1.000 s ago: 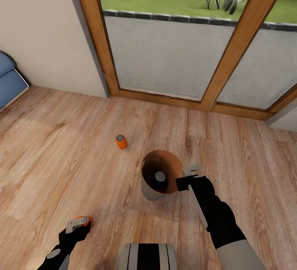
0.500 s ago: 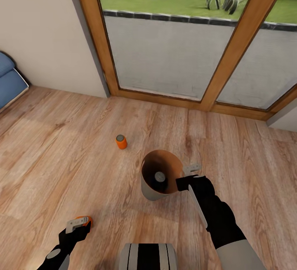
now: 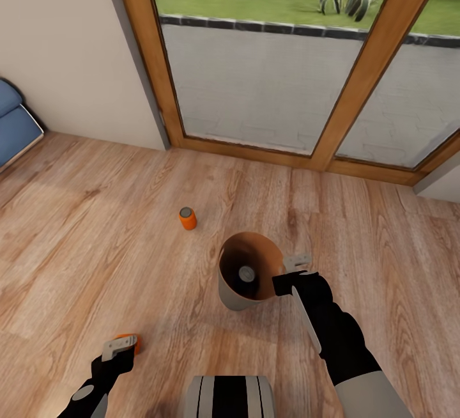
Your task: Put the three can of soda from the living room inside the tash can in the kitchen.
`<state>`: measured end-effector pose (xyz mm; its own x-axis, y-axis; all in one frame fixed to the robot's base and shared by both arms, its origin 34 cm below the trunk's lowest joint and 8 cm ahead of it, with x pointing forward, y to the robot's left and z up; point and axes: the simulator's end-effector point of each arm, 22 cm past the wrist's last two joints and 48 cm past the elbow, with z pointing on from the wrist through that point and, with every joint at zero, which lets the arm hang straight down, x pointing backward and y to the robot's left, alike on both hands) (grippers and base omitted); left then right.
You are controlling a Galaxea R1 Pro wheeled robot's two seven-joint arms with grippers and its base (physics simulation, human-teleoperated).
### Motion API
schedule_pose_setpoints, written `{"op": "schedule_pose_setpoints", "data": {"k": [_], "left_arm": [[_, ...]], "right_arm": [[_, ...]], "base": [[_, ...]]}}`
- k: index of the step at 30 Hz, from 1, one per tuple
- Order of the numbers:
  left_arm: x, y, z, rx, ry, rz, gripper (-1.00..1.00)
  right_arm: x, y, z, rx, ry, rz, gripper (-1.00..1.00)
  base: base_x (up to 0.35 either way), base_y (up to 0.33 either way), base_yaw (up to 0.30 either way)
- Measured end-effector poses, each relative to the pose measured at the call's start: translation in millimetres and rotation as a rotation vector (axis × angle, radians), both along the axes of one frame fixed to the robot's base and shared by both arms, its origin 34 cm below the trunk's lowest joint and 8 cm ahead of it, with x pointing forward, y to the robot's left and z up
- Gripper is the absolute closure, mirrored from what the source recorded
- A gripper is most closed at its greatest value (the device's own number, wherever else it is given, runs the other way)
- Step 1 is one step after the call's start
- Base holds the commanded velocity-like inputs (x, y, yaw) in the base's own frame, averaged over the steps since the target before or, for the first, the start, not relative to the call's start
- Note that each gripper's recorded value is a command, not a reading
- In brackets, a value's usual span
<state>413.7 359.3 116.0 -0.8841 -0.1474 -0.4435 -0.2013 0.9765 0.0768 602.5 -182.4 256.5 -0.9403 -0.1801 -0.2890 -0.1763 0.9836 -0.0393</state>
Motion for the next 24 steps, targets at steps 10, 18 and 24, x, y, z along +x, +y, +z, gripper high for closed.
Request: {"op": "schedule_pose_setpoints", "data": {"k": [10,18,24], "left_arm": [[1.7,0.4,0.7,0.001,-0.004,0.000,1.00],[6.1,0.4,16.5,0.001,-0.005,0.000,1.00],[9.6,0.2,29.9,0.000,-0.004,-0.001,1.00]], "right_arm": [[0.0,-0.3,0.0,0.000,0.000,-0.001,1.00],[4.2,0.2,15.8,0.002,0.000,-0.001,1.00],[7.7,0.2,29.2,0.001,0.000,0.000,1.00]], "base": [[0.000,0.000,0.000],[0.000,0.000,0.000],[0.000,0.000,0.000]]}}
